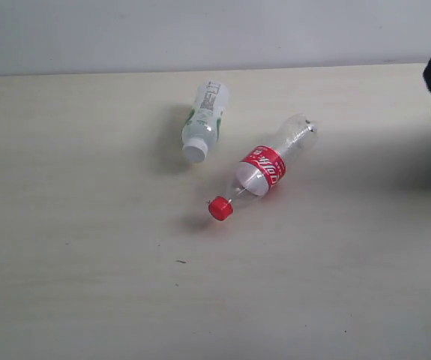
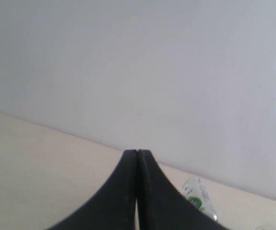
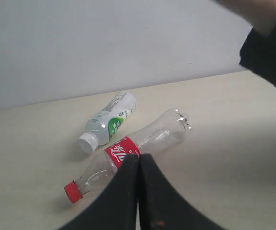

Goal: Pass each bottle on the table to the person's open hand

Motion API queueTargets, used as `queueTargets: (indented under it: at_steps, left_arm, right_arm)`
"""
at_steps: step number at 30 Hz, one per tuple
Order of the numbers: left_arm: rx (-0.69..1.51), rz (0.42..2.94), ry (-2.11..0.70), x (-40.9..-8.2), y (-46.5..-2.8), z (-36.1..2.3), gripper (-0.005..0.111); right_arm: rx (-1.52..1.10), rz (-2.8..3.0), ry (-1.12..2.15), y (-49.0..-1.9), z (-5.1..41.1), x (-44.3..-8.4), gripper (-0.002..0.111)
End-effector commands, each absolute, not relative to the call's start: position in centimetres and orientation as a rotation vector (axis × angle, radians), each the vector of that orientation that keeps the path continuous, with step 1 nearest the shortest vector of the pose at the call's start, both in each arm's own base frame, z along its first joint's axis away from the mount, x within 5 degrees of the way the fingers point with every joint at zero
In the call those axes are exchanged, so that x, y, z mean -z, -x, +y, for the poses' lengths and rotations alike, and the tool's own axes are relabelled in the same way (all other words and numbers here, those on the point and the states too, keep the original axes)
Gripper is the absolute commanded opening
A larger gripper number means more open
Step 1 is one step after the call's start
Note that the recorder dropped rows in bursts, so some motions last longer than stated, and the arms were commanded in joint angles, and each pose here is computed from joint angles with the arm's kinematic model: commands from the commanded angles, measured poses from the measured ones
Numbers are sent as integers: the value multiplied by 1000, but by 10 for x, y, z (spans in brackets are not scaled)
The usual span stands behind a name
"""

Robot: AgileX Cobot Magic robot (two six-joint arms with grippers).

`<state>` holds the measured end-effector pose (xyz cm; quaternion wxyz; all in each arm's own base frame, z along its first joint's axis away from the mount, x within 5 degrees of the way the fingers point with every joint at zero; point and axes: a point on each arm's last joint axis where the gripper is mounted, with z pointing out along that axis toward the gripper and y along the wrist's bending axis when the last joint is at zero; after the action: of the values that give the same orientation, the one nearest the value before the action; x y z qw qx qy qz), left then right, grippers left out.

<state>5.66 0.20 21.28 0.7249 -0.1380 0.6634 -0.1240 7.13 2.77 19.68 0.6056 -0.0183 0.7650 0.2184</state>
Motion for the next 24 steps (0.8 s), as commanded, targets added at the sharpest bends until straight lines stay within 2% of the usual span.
queueTargets:
  at_steps: [1, 8, 13, 17, 20, 24]
  left_arm:
    - [325, 1336, 299, -224, -55, 1, 0]
    - [457, 1053, 289, -248, -46, 0, 0]
    - [475, 1064, 285, -278, -55, -1, 0]
    - [388, 1205, 240, -307, -76, -2, 0]
    - [353, 1336, 263, -321, -109, -1, 0]
    - [176, 1582, 206, -334, -158, 4, 0]
  right_arm:
    - [-503, 1772, 39, -71, 27, -195, 0]
    - [-505, 1772, 37, -71, 27, -195, 0]
    - [-505, 1772, 37, -71, 27, -195, 0]
    - [-505, 1772, 37, -71, 27, -195, 0]
    - [-505, 1772, 37, -71, 27, -195, 0]
    - [-505, 1772, 37, -71, 27, -195, 0]
